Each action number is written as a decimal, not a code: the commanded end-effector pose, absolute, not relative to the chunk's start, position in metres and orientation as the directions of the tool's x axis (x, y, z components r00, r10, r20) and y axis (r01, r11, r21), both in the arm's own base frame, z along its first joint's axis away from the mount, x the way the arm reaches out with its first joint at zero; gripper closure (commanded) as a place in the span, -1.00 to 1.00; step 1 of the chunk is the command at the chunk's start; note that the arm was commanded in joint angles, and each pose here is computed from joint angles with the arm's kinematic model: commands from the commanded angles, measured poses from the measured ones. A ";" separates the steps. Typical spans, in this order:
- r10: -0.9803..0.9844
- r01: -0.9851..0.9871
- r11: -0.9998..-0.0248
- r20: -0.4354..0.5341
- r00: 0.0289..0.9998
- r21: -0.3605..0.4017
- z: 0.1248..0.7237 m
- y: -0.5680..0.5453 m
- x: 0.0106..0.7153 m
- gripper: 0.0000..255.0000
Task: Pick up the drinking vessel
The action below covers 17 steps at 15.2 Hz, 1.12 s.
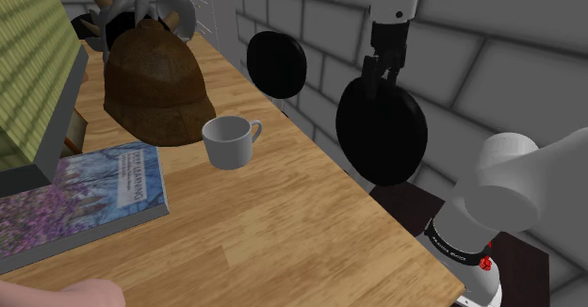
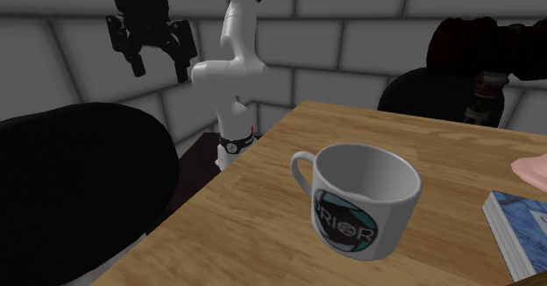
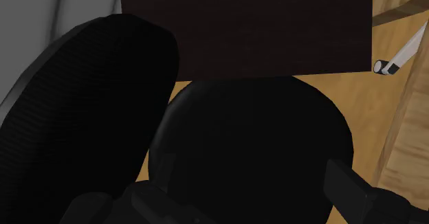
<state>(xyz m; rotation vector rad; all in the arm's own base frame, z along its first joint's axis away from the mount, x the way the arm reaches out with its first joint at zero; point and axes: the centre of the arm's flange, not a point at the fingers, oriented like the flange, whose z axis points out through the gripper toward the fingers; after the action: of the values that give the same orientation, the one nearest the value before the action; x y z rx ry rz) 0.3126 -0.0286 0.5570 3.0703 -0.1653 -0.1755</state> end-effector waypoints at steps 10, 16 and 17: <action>-0.118 -0.112 -0.992 -0.094 0.989 0.062 0.551 0.077 0.362 -1.00; -0.122 -0.118 -0.991 -0.083 0.989 0.058 0.547 0.148 0.395 -1.00; -0.123 -0.119 -0.991 -0.081 0.989 0.057 0.547 0.160 0.400 -1.00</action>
<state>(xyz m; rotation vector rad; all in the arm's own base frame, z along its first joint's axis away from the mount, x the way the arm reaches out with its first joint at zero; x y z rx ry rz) 0.3952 0.1481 0.5500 3.0794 -0.1843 -0.1336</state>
